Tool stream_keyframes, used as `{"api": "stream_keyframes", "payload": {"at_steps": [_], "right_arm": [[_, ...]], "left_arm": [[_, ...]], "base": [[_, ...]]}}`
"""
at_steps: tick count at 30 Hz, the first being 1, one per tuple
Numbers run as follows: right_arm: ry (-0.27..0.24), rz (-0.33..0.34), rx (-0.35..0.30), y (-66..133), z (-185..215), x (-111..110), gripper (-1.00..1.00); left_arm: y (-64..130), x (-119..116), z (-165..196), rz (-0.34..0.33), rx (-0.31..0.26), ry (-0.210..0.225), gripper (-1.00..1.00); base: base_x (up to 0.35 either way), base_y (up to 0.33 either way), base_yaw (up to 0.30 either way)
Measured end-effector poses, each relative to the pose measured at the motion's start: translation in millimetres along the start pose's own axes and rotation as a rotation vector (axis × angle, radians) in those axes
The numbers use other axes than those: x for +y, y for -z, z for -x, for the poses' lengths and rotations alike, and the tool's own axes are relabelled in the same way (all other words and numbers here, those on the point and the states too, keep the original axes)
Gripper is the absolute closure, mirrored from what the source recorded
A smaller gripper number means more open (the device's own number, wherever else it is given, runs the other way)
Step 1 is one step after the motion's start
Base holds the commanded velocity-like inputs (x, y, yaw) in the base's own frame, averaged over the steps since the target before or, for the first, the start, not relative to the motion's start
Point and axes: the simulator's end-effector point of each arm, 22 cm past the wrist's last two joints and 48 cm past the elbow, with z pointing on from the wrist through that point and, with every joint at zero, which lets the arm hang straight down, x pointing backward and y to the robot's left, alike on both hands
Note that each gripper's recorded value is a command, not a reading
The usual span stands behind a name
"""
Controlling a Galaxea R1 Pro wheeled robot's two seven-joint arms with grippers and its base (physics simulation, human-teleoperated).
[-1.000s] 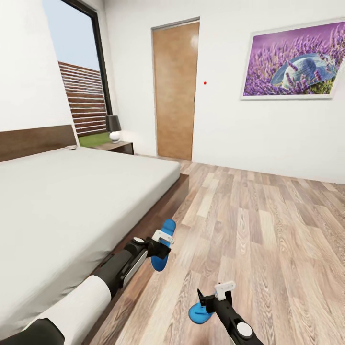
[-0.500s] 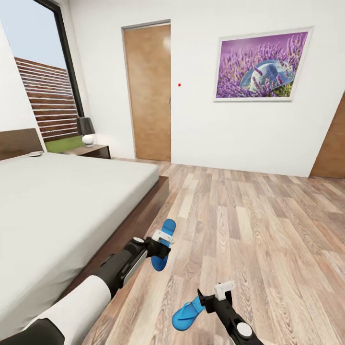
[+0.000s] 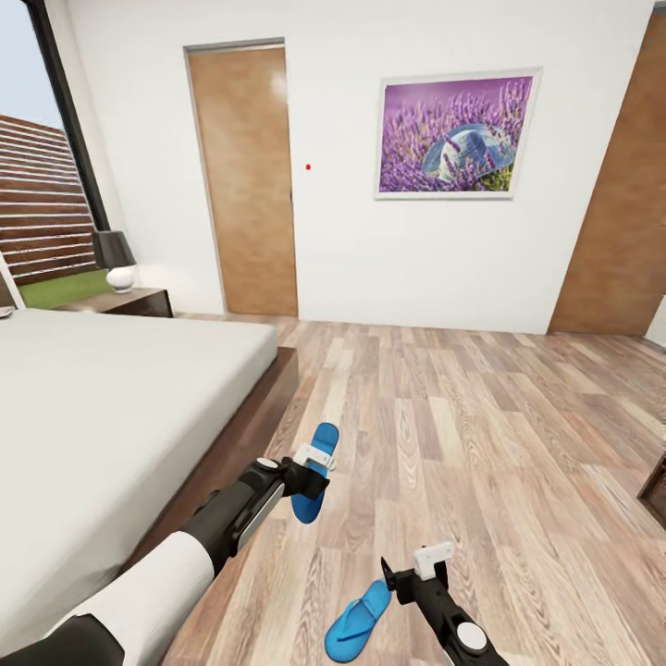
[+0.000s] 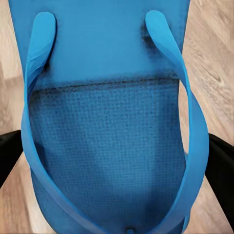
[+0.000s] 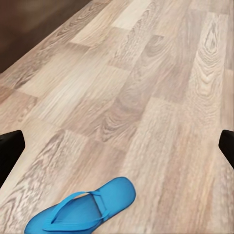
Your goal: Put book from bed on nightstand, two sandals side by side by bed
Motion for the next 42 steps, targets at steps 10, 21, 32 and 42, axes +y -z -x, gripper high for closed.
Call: {"api": "stream_keyframes", "payload": {"at_steps": [10, 21, 32, 42], "right_arm": [[-0.007, -0.001, -0.001, 0.0, 0, 0, -1.00], [-0.004, 0.000, -0.006, 0.6, 3, 0, -1.00], [-0.003, -0.002, -0.010, 0.8, 5, 0, -1.00], [-0.005, -0.165, 0.186, -15.2, -2, -47, -1.00]], "left_arm": [[0.3, -1, 1, -0.001, -0.001, 0.002, 1.00], [2.5, 0, 4, 0.002, -0.007, 0.003, 1.00], [4.2, 1, 6, 0.003, -0.012, 0.002, 1.00], [6.1, 30, 11, 0.058, -0.038, 0.110, 1.00]], "base": [[0.033, 0.012, -0.013], [0.244, 0.210, -0.242], [0.240, -0.021, -0.124], [0.077, 0.046, -0.002]]}}
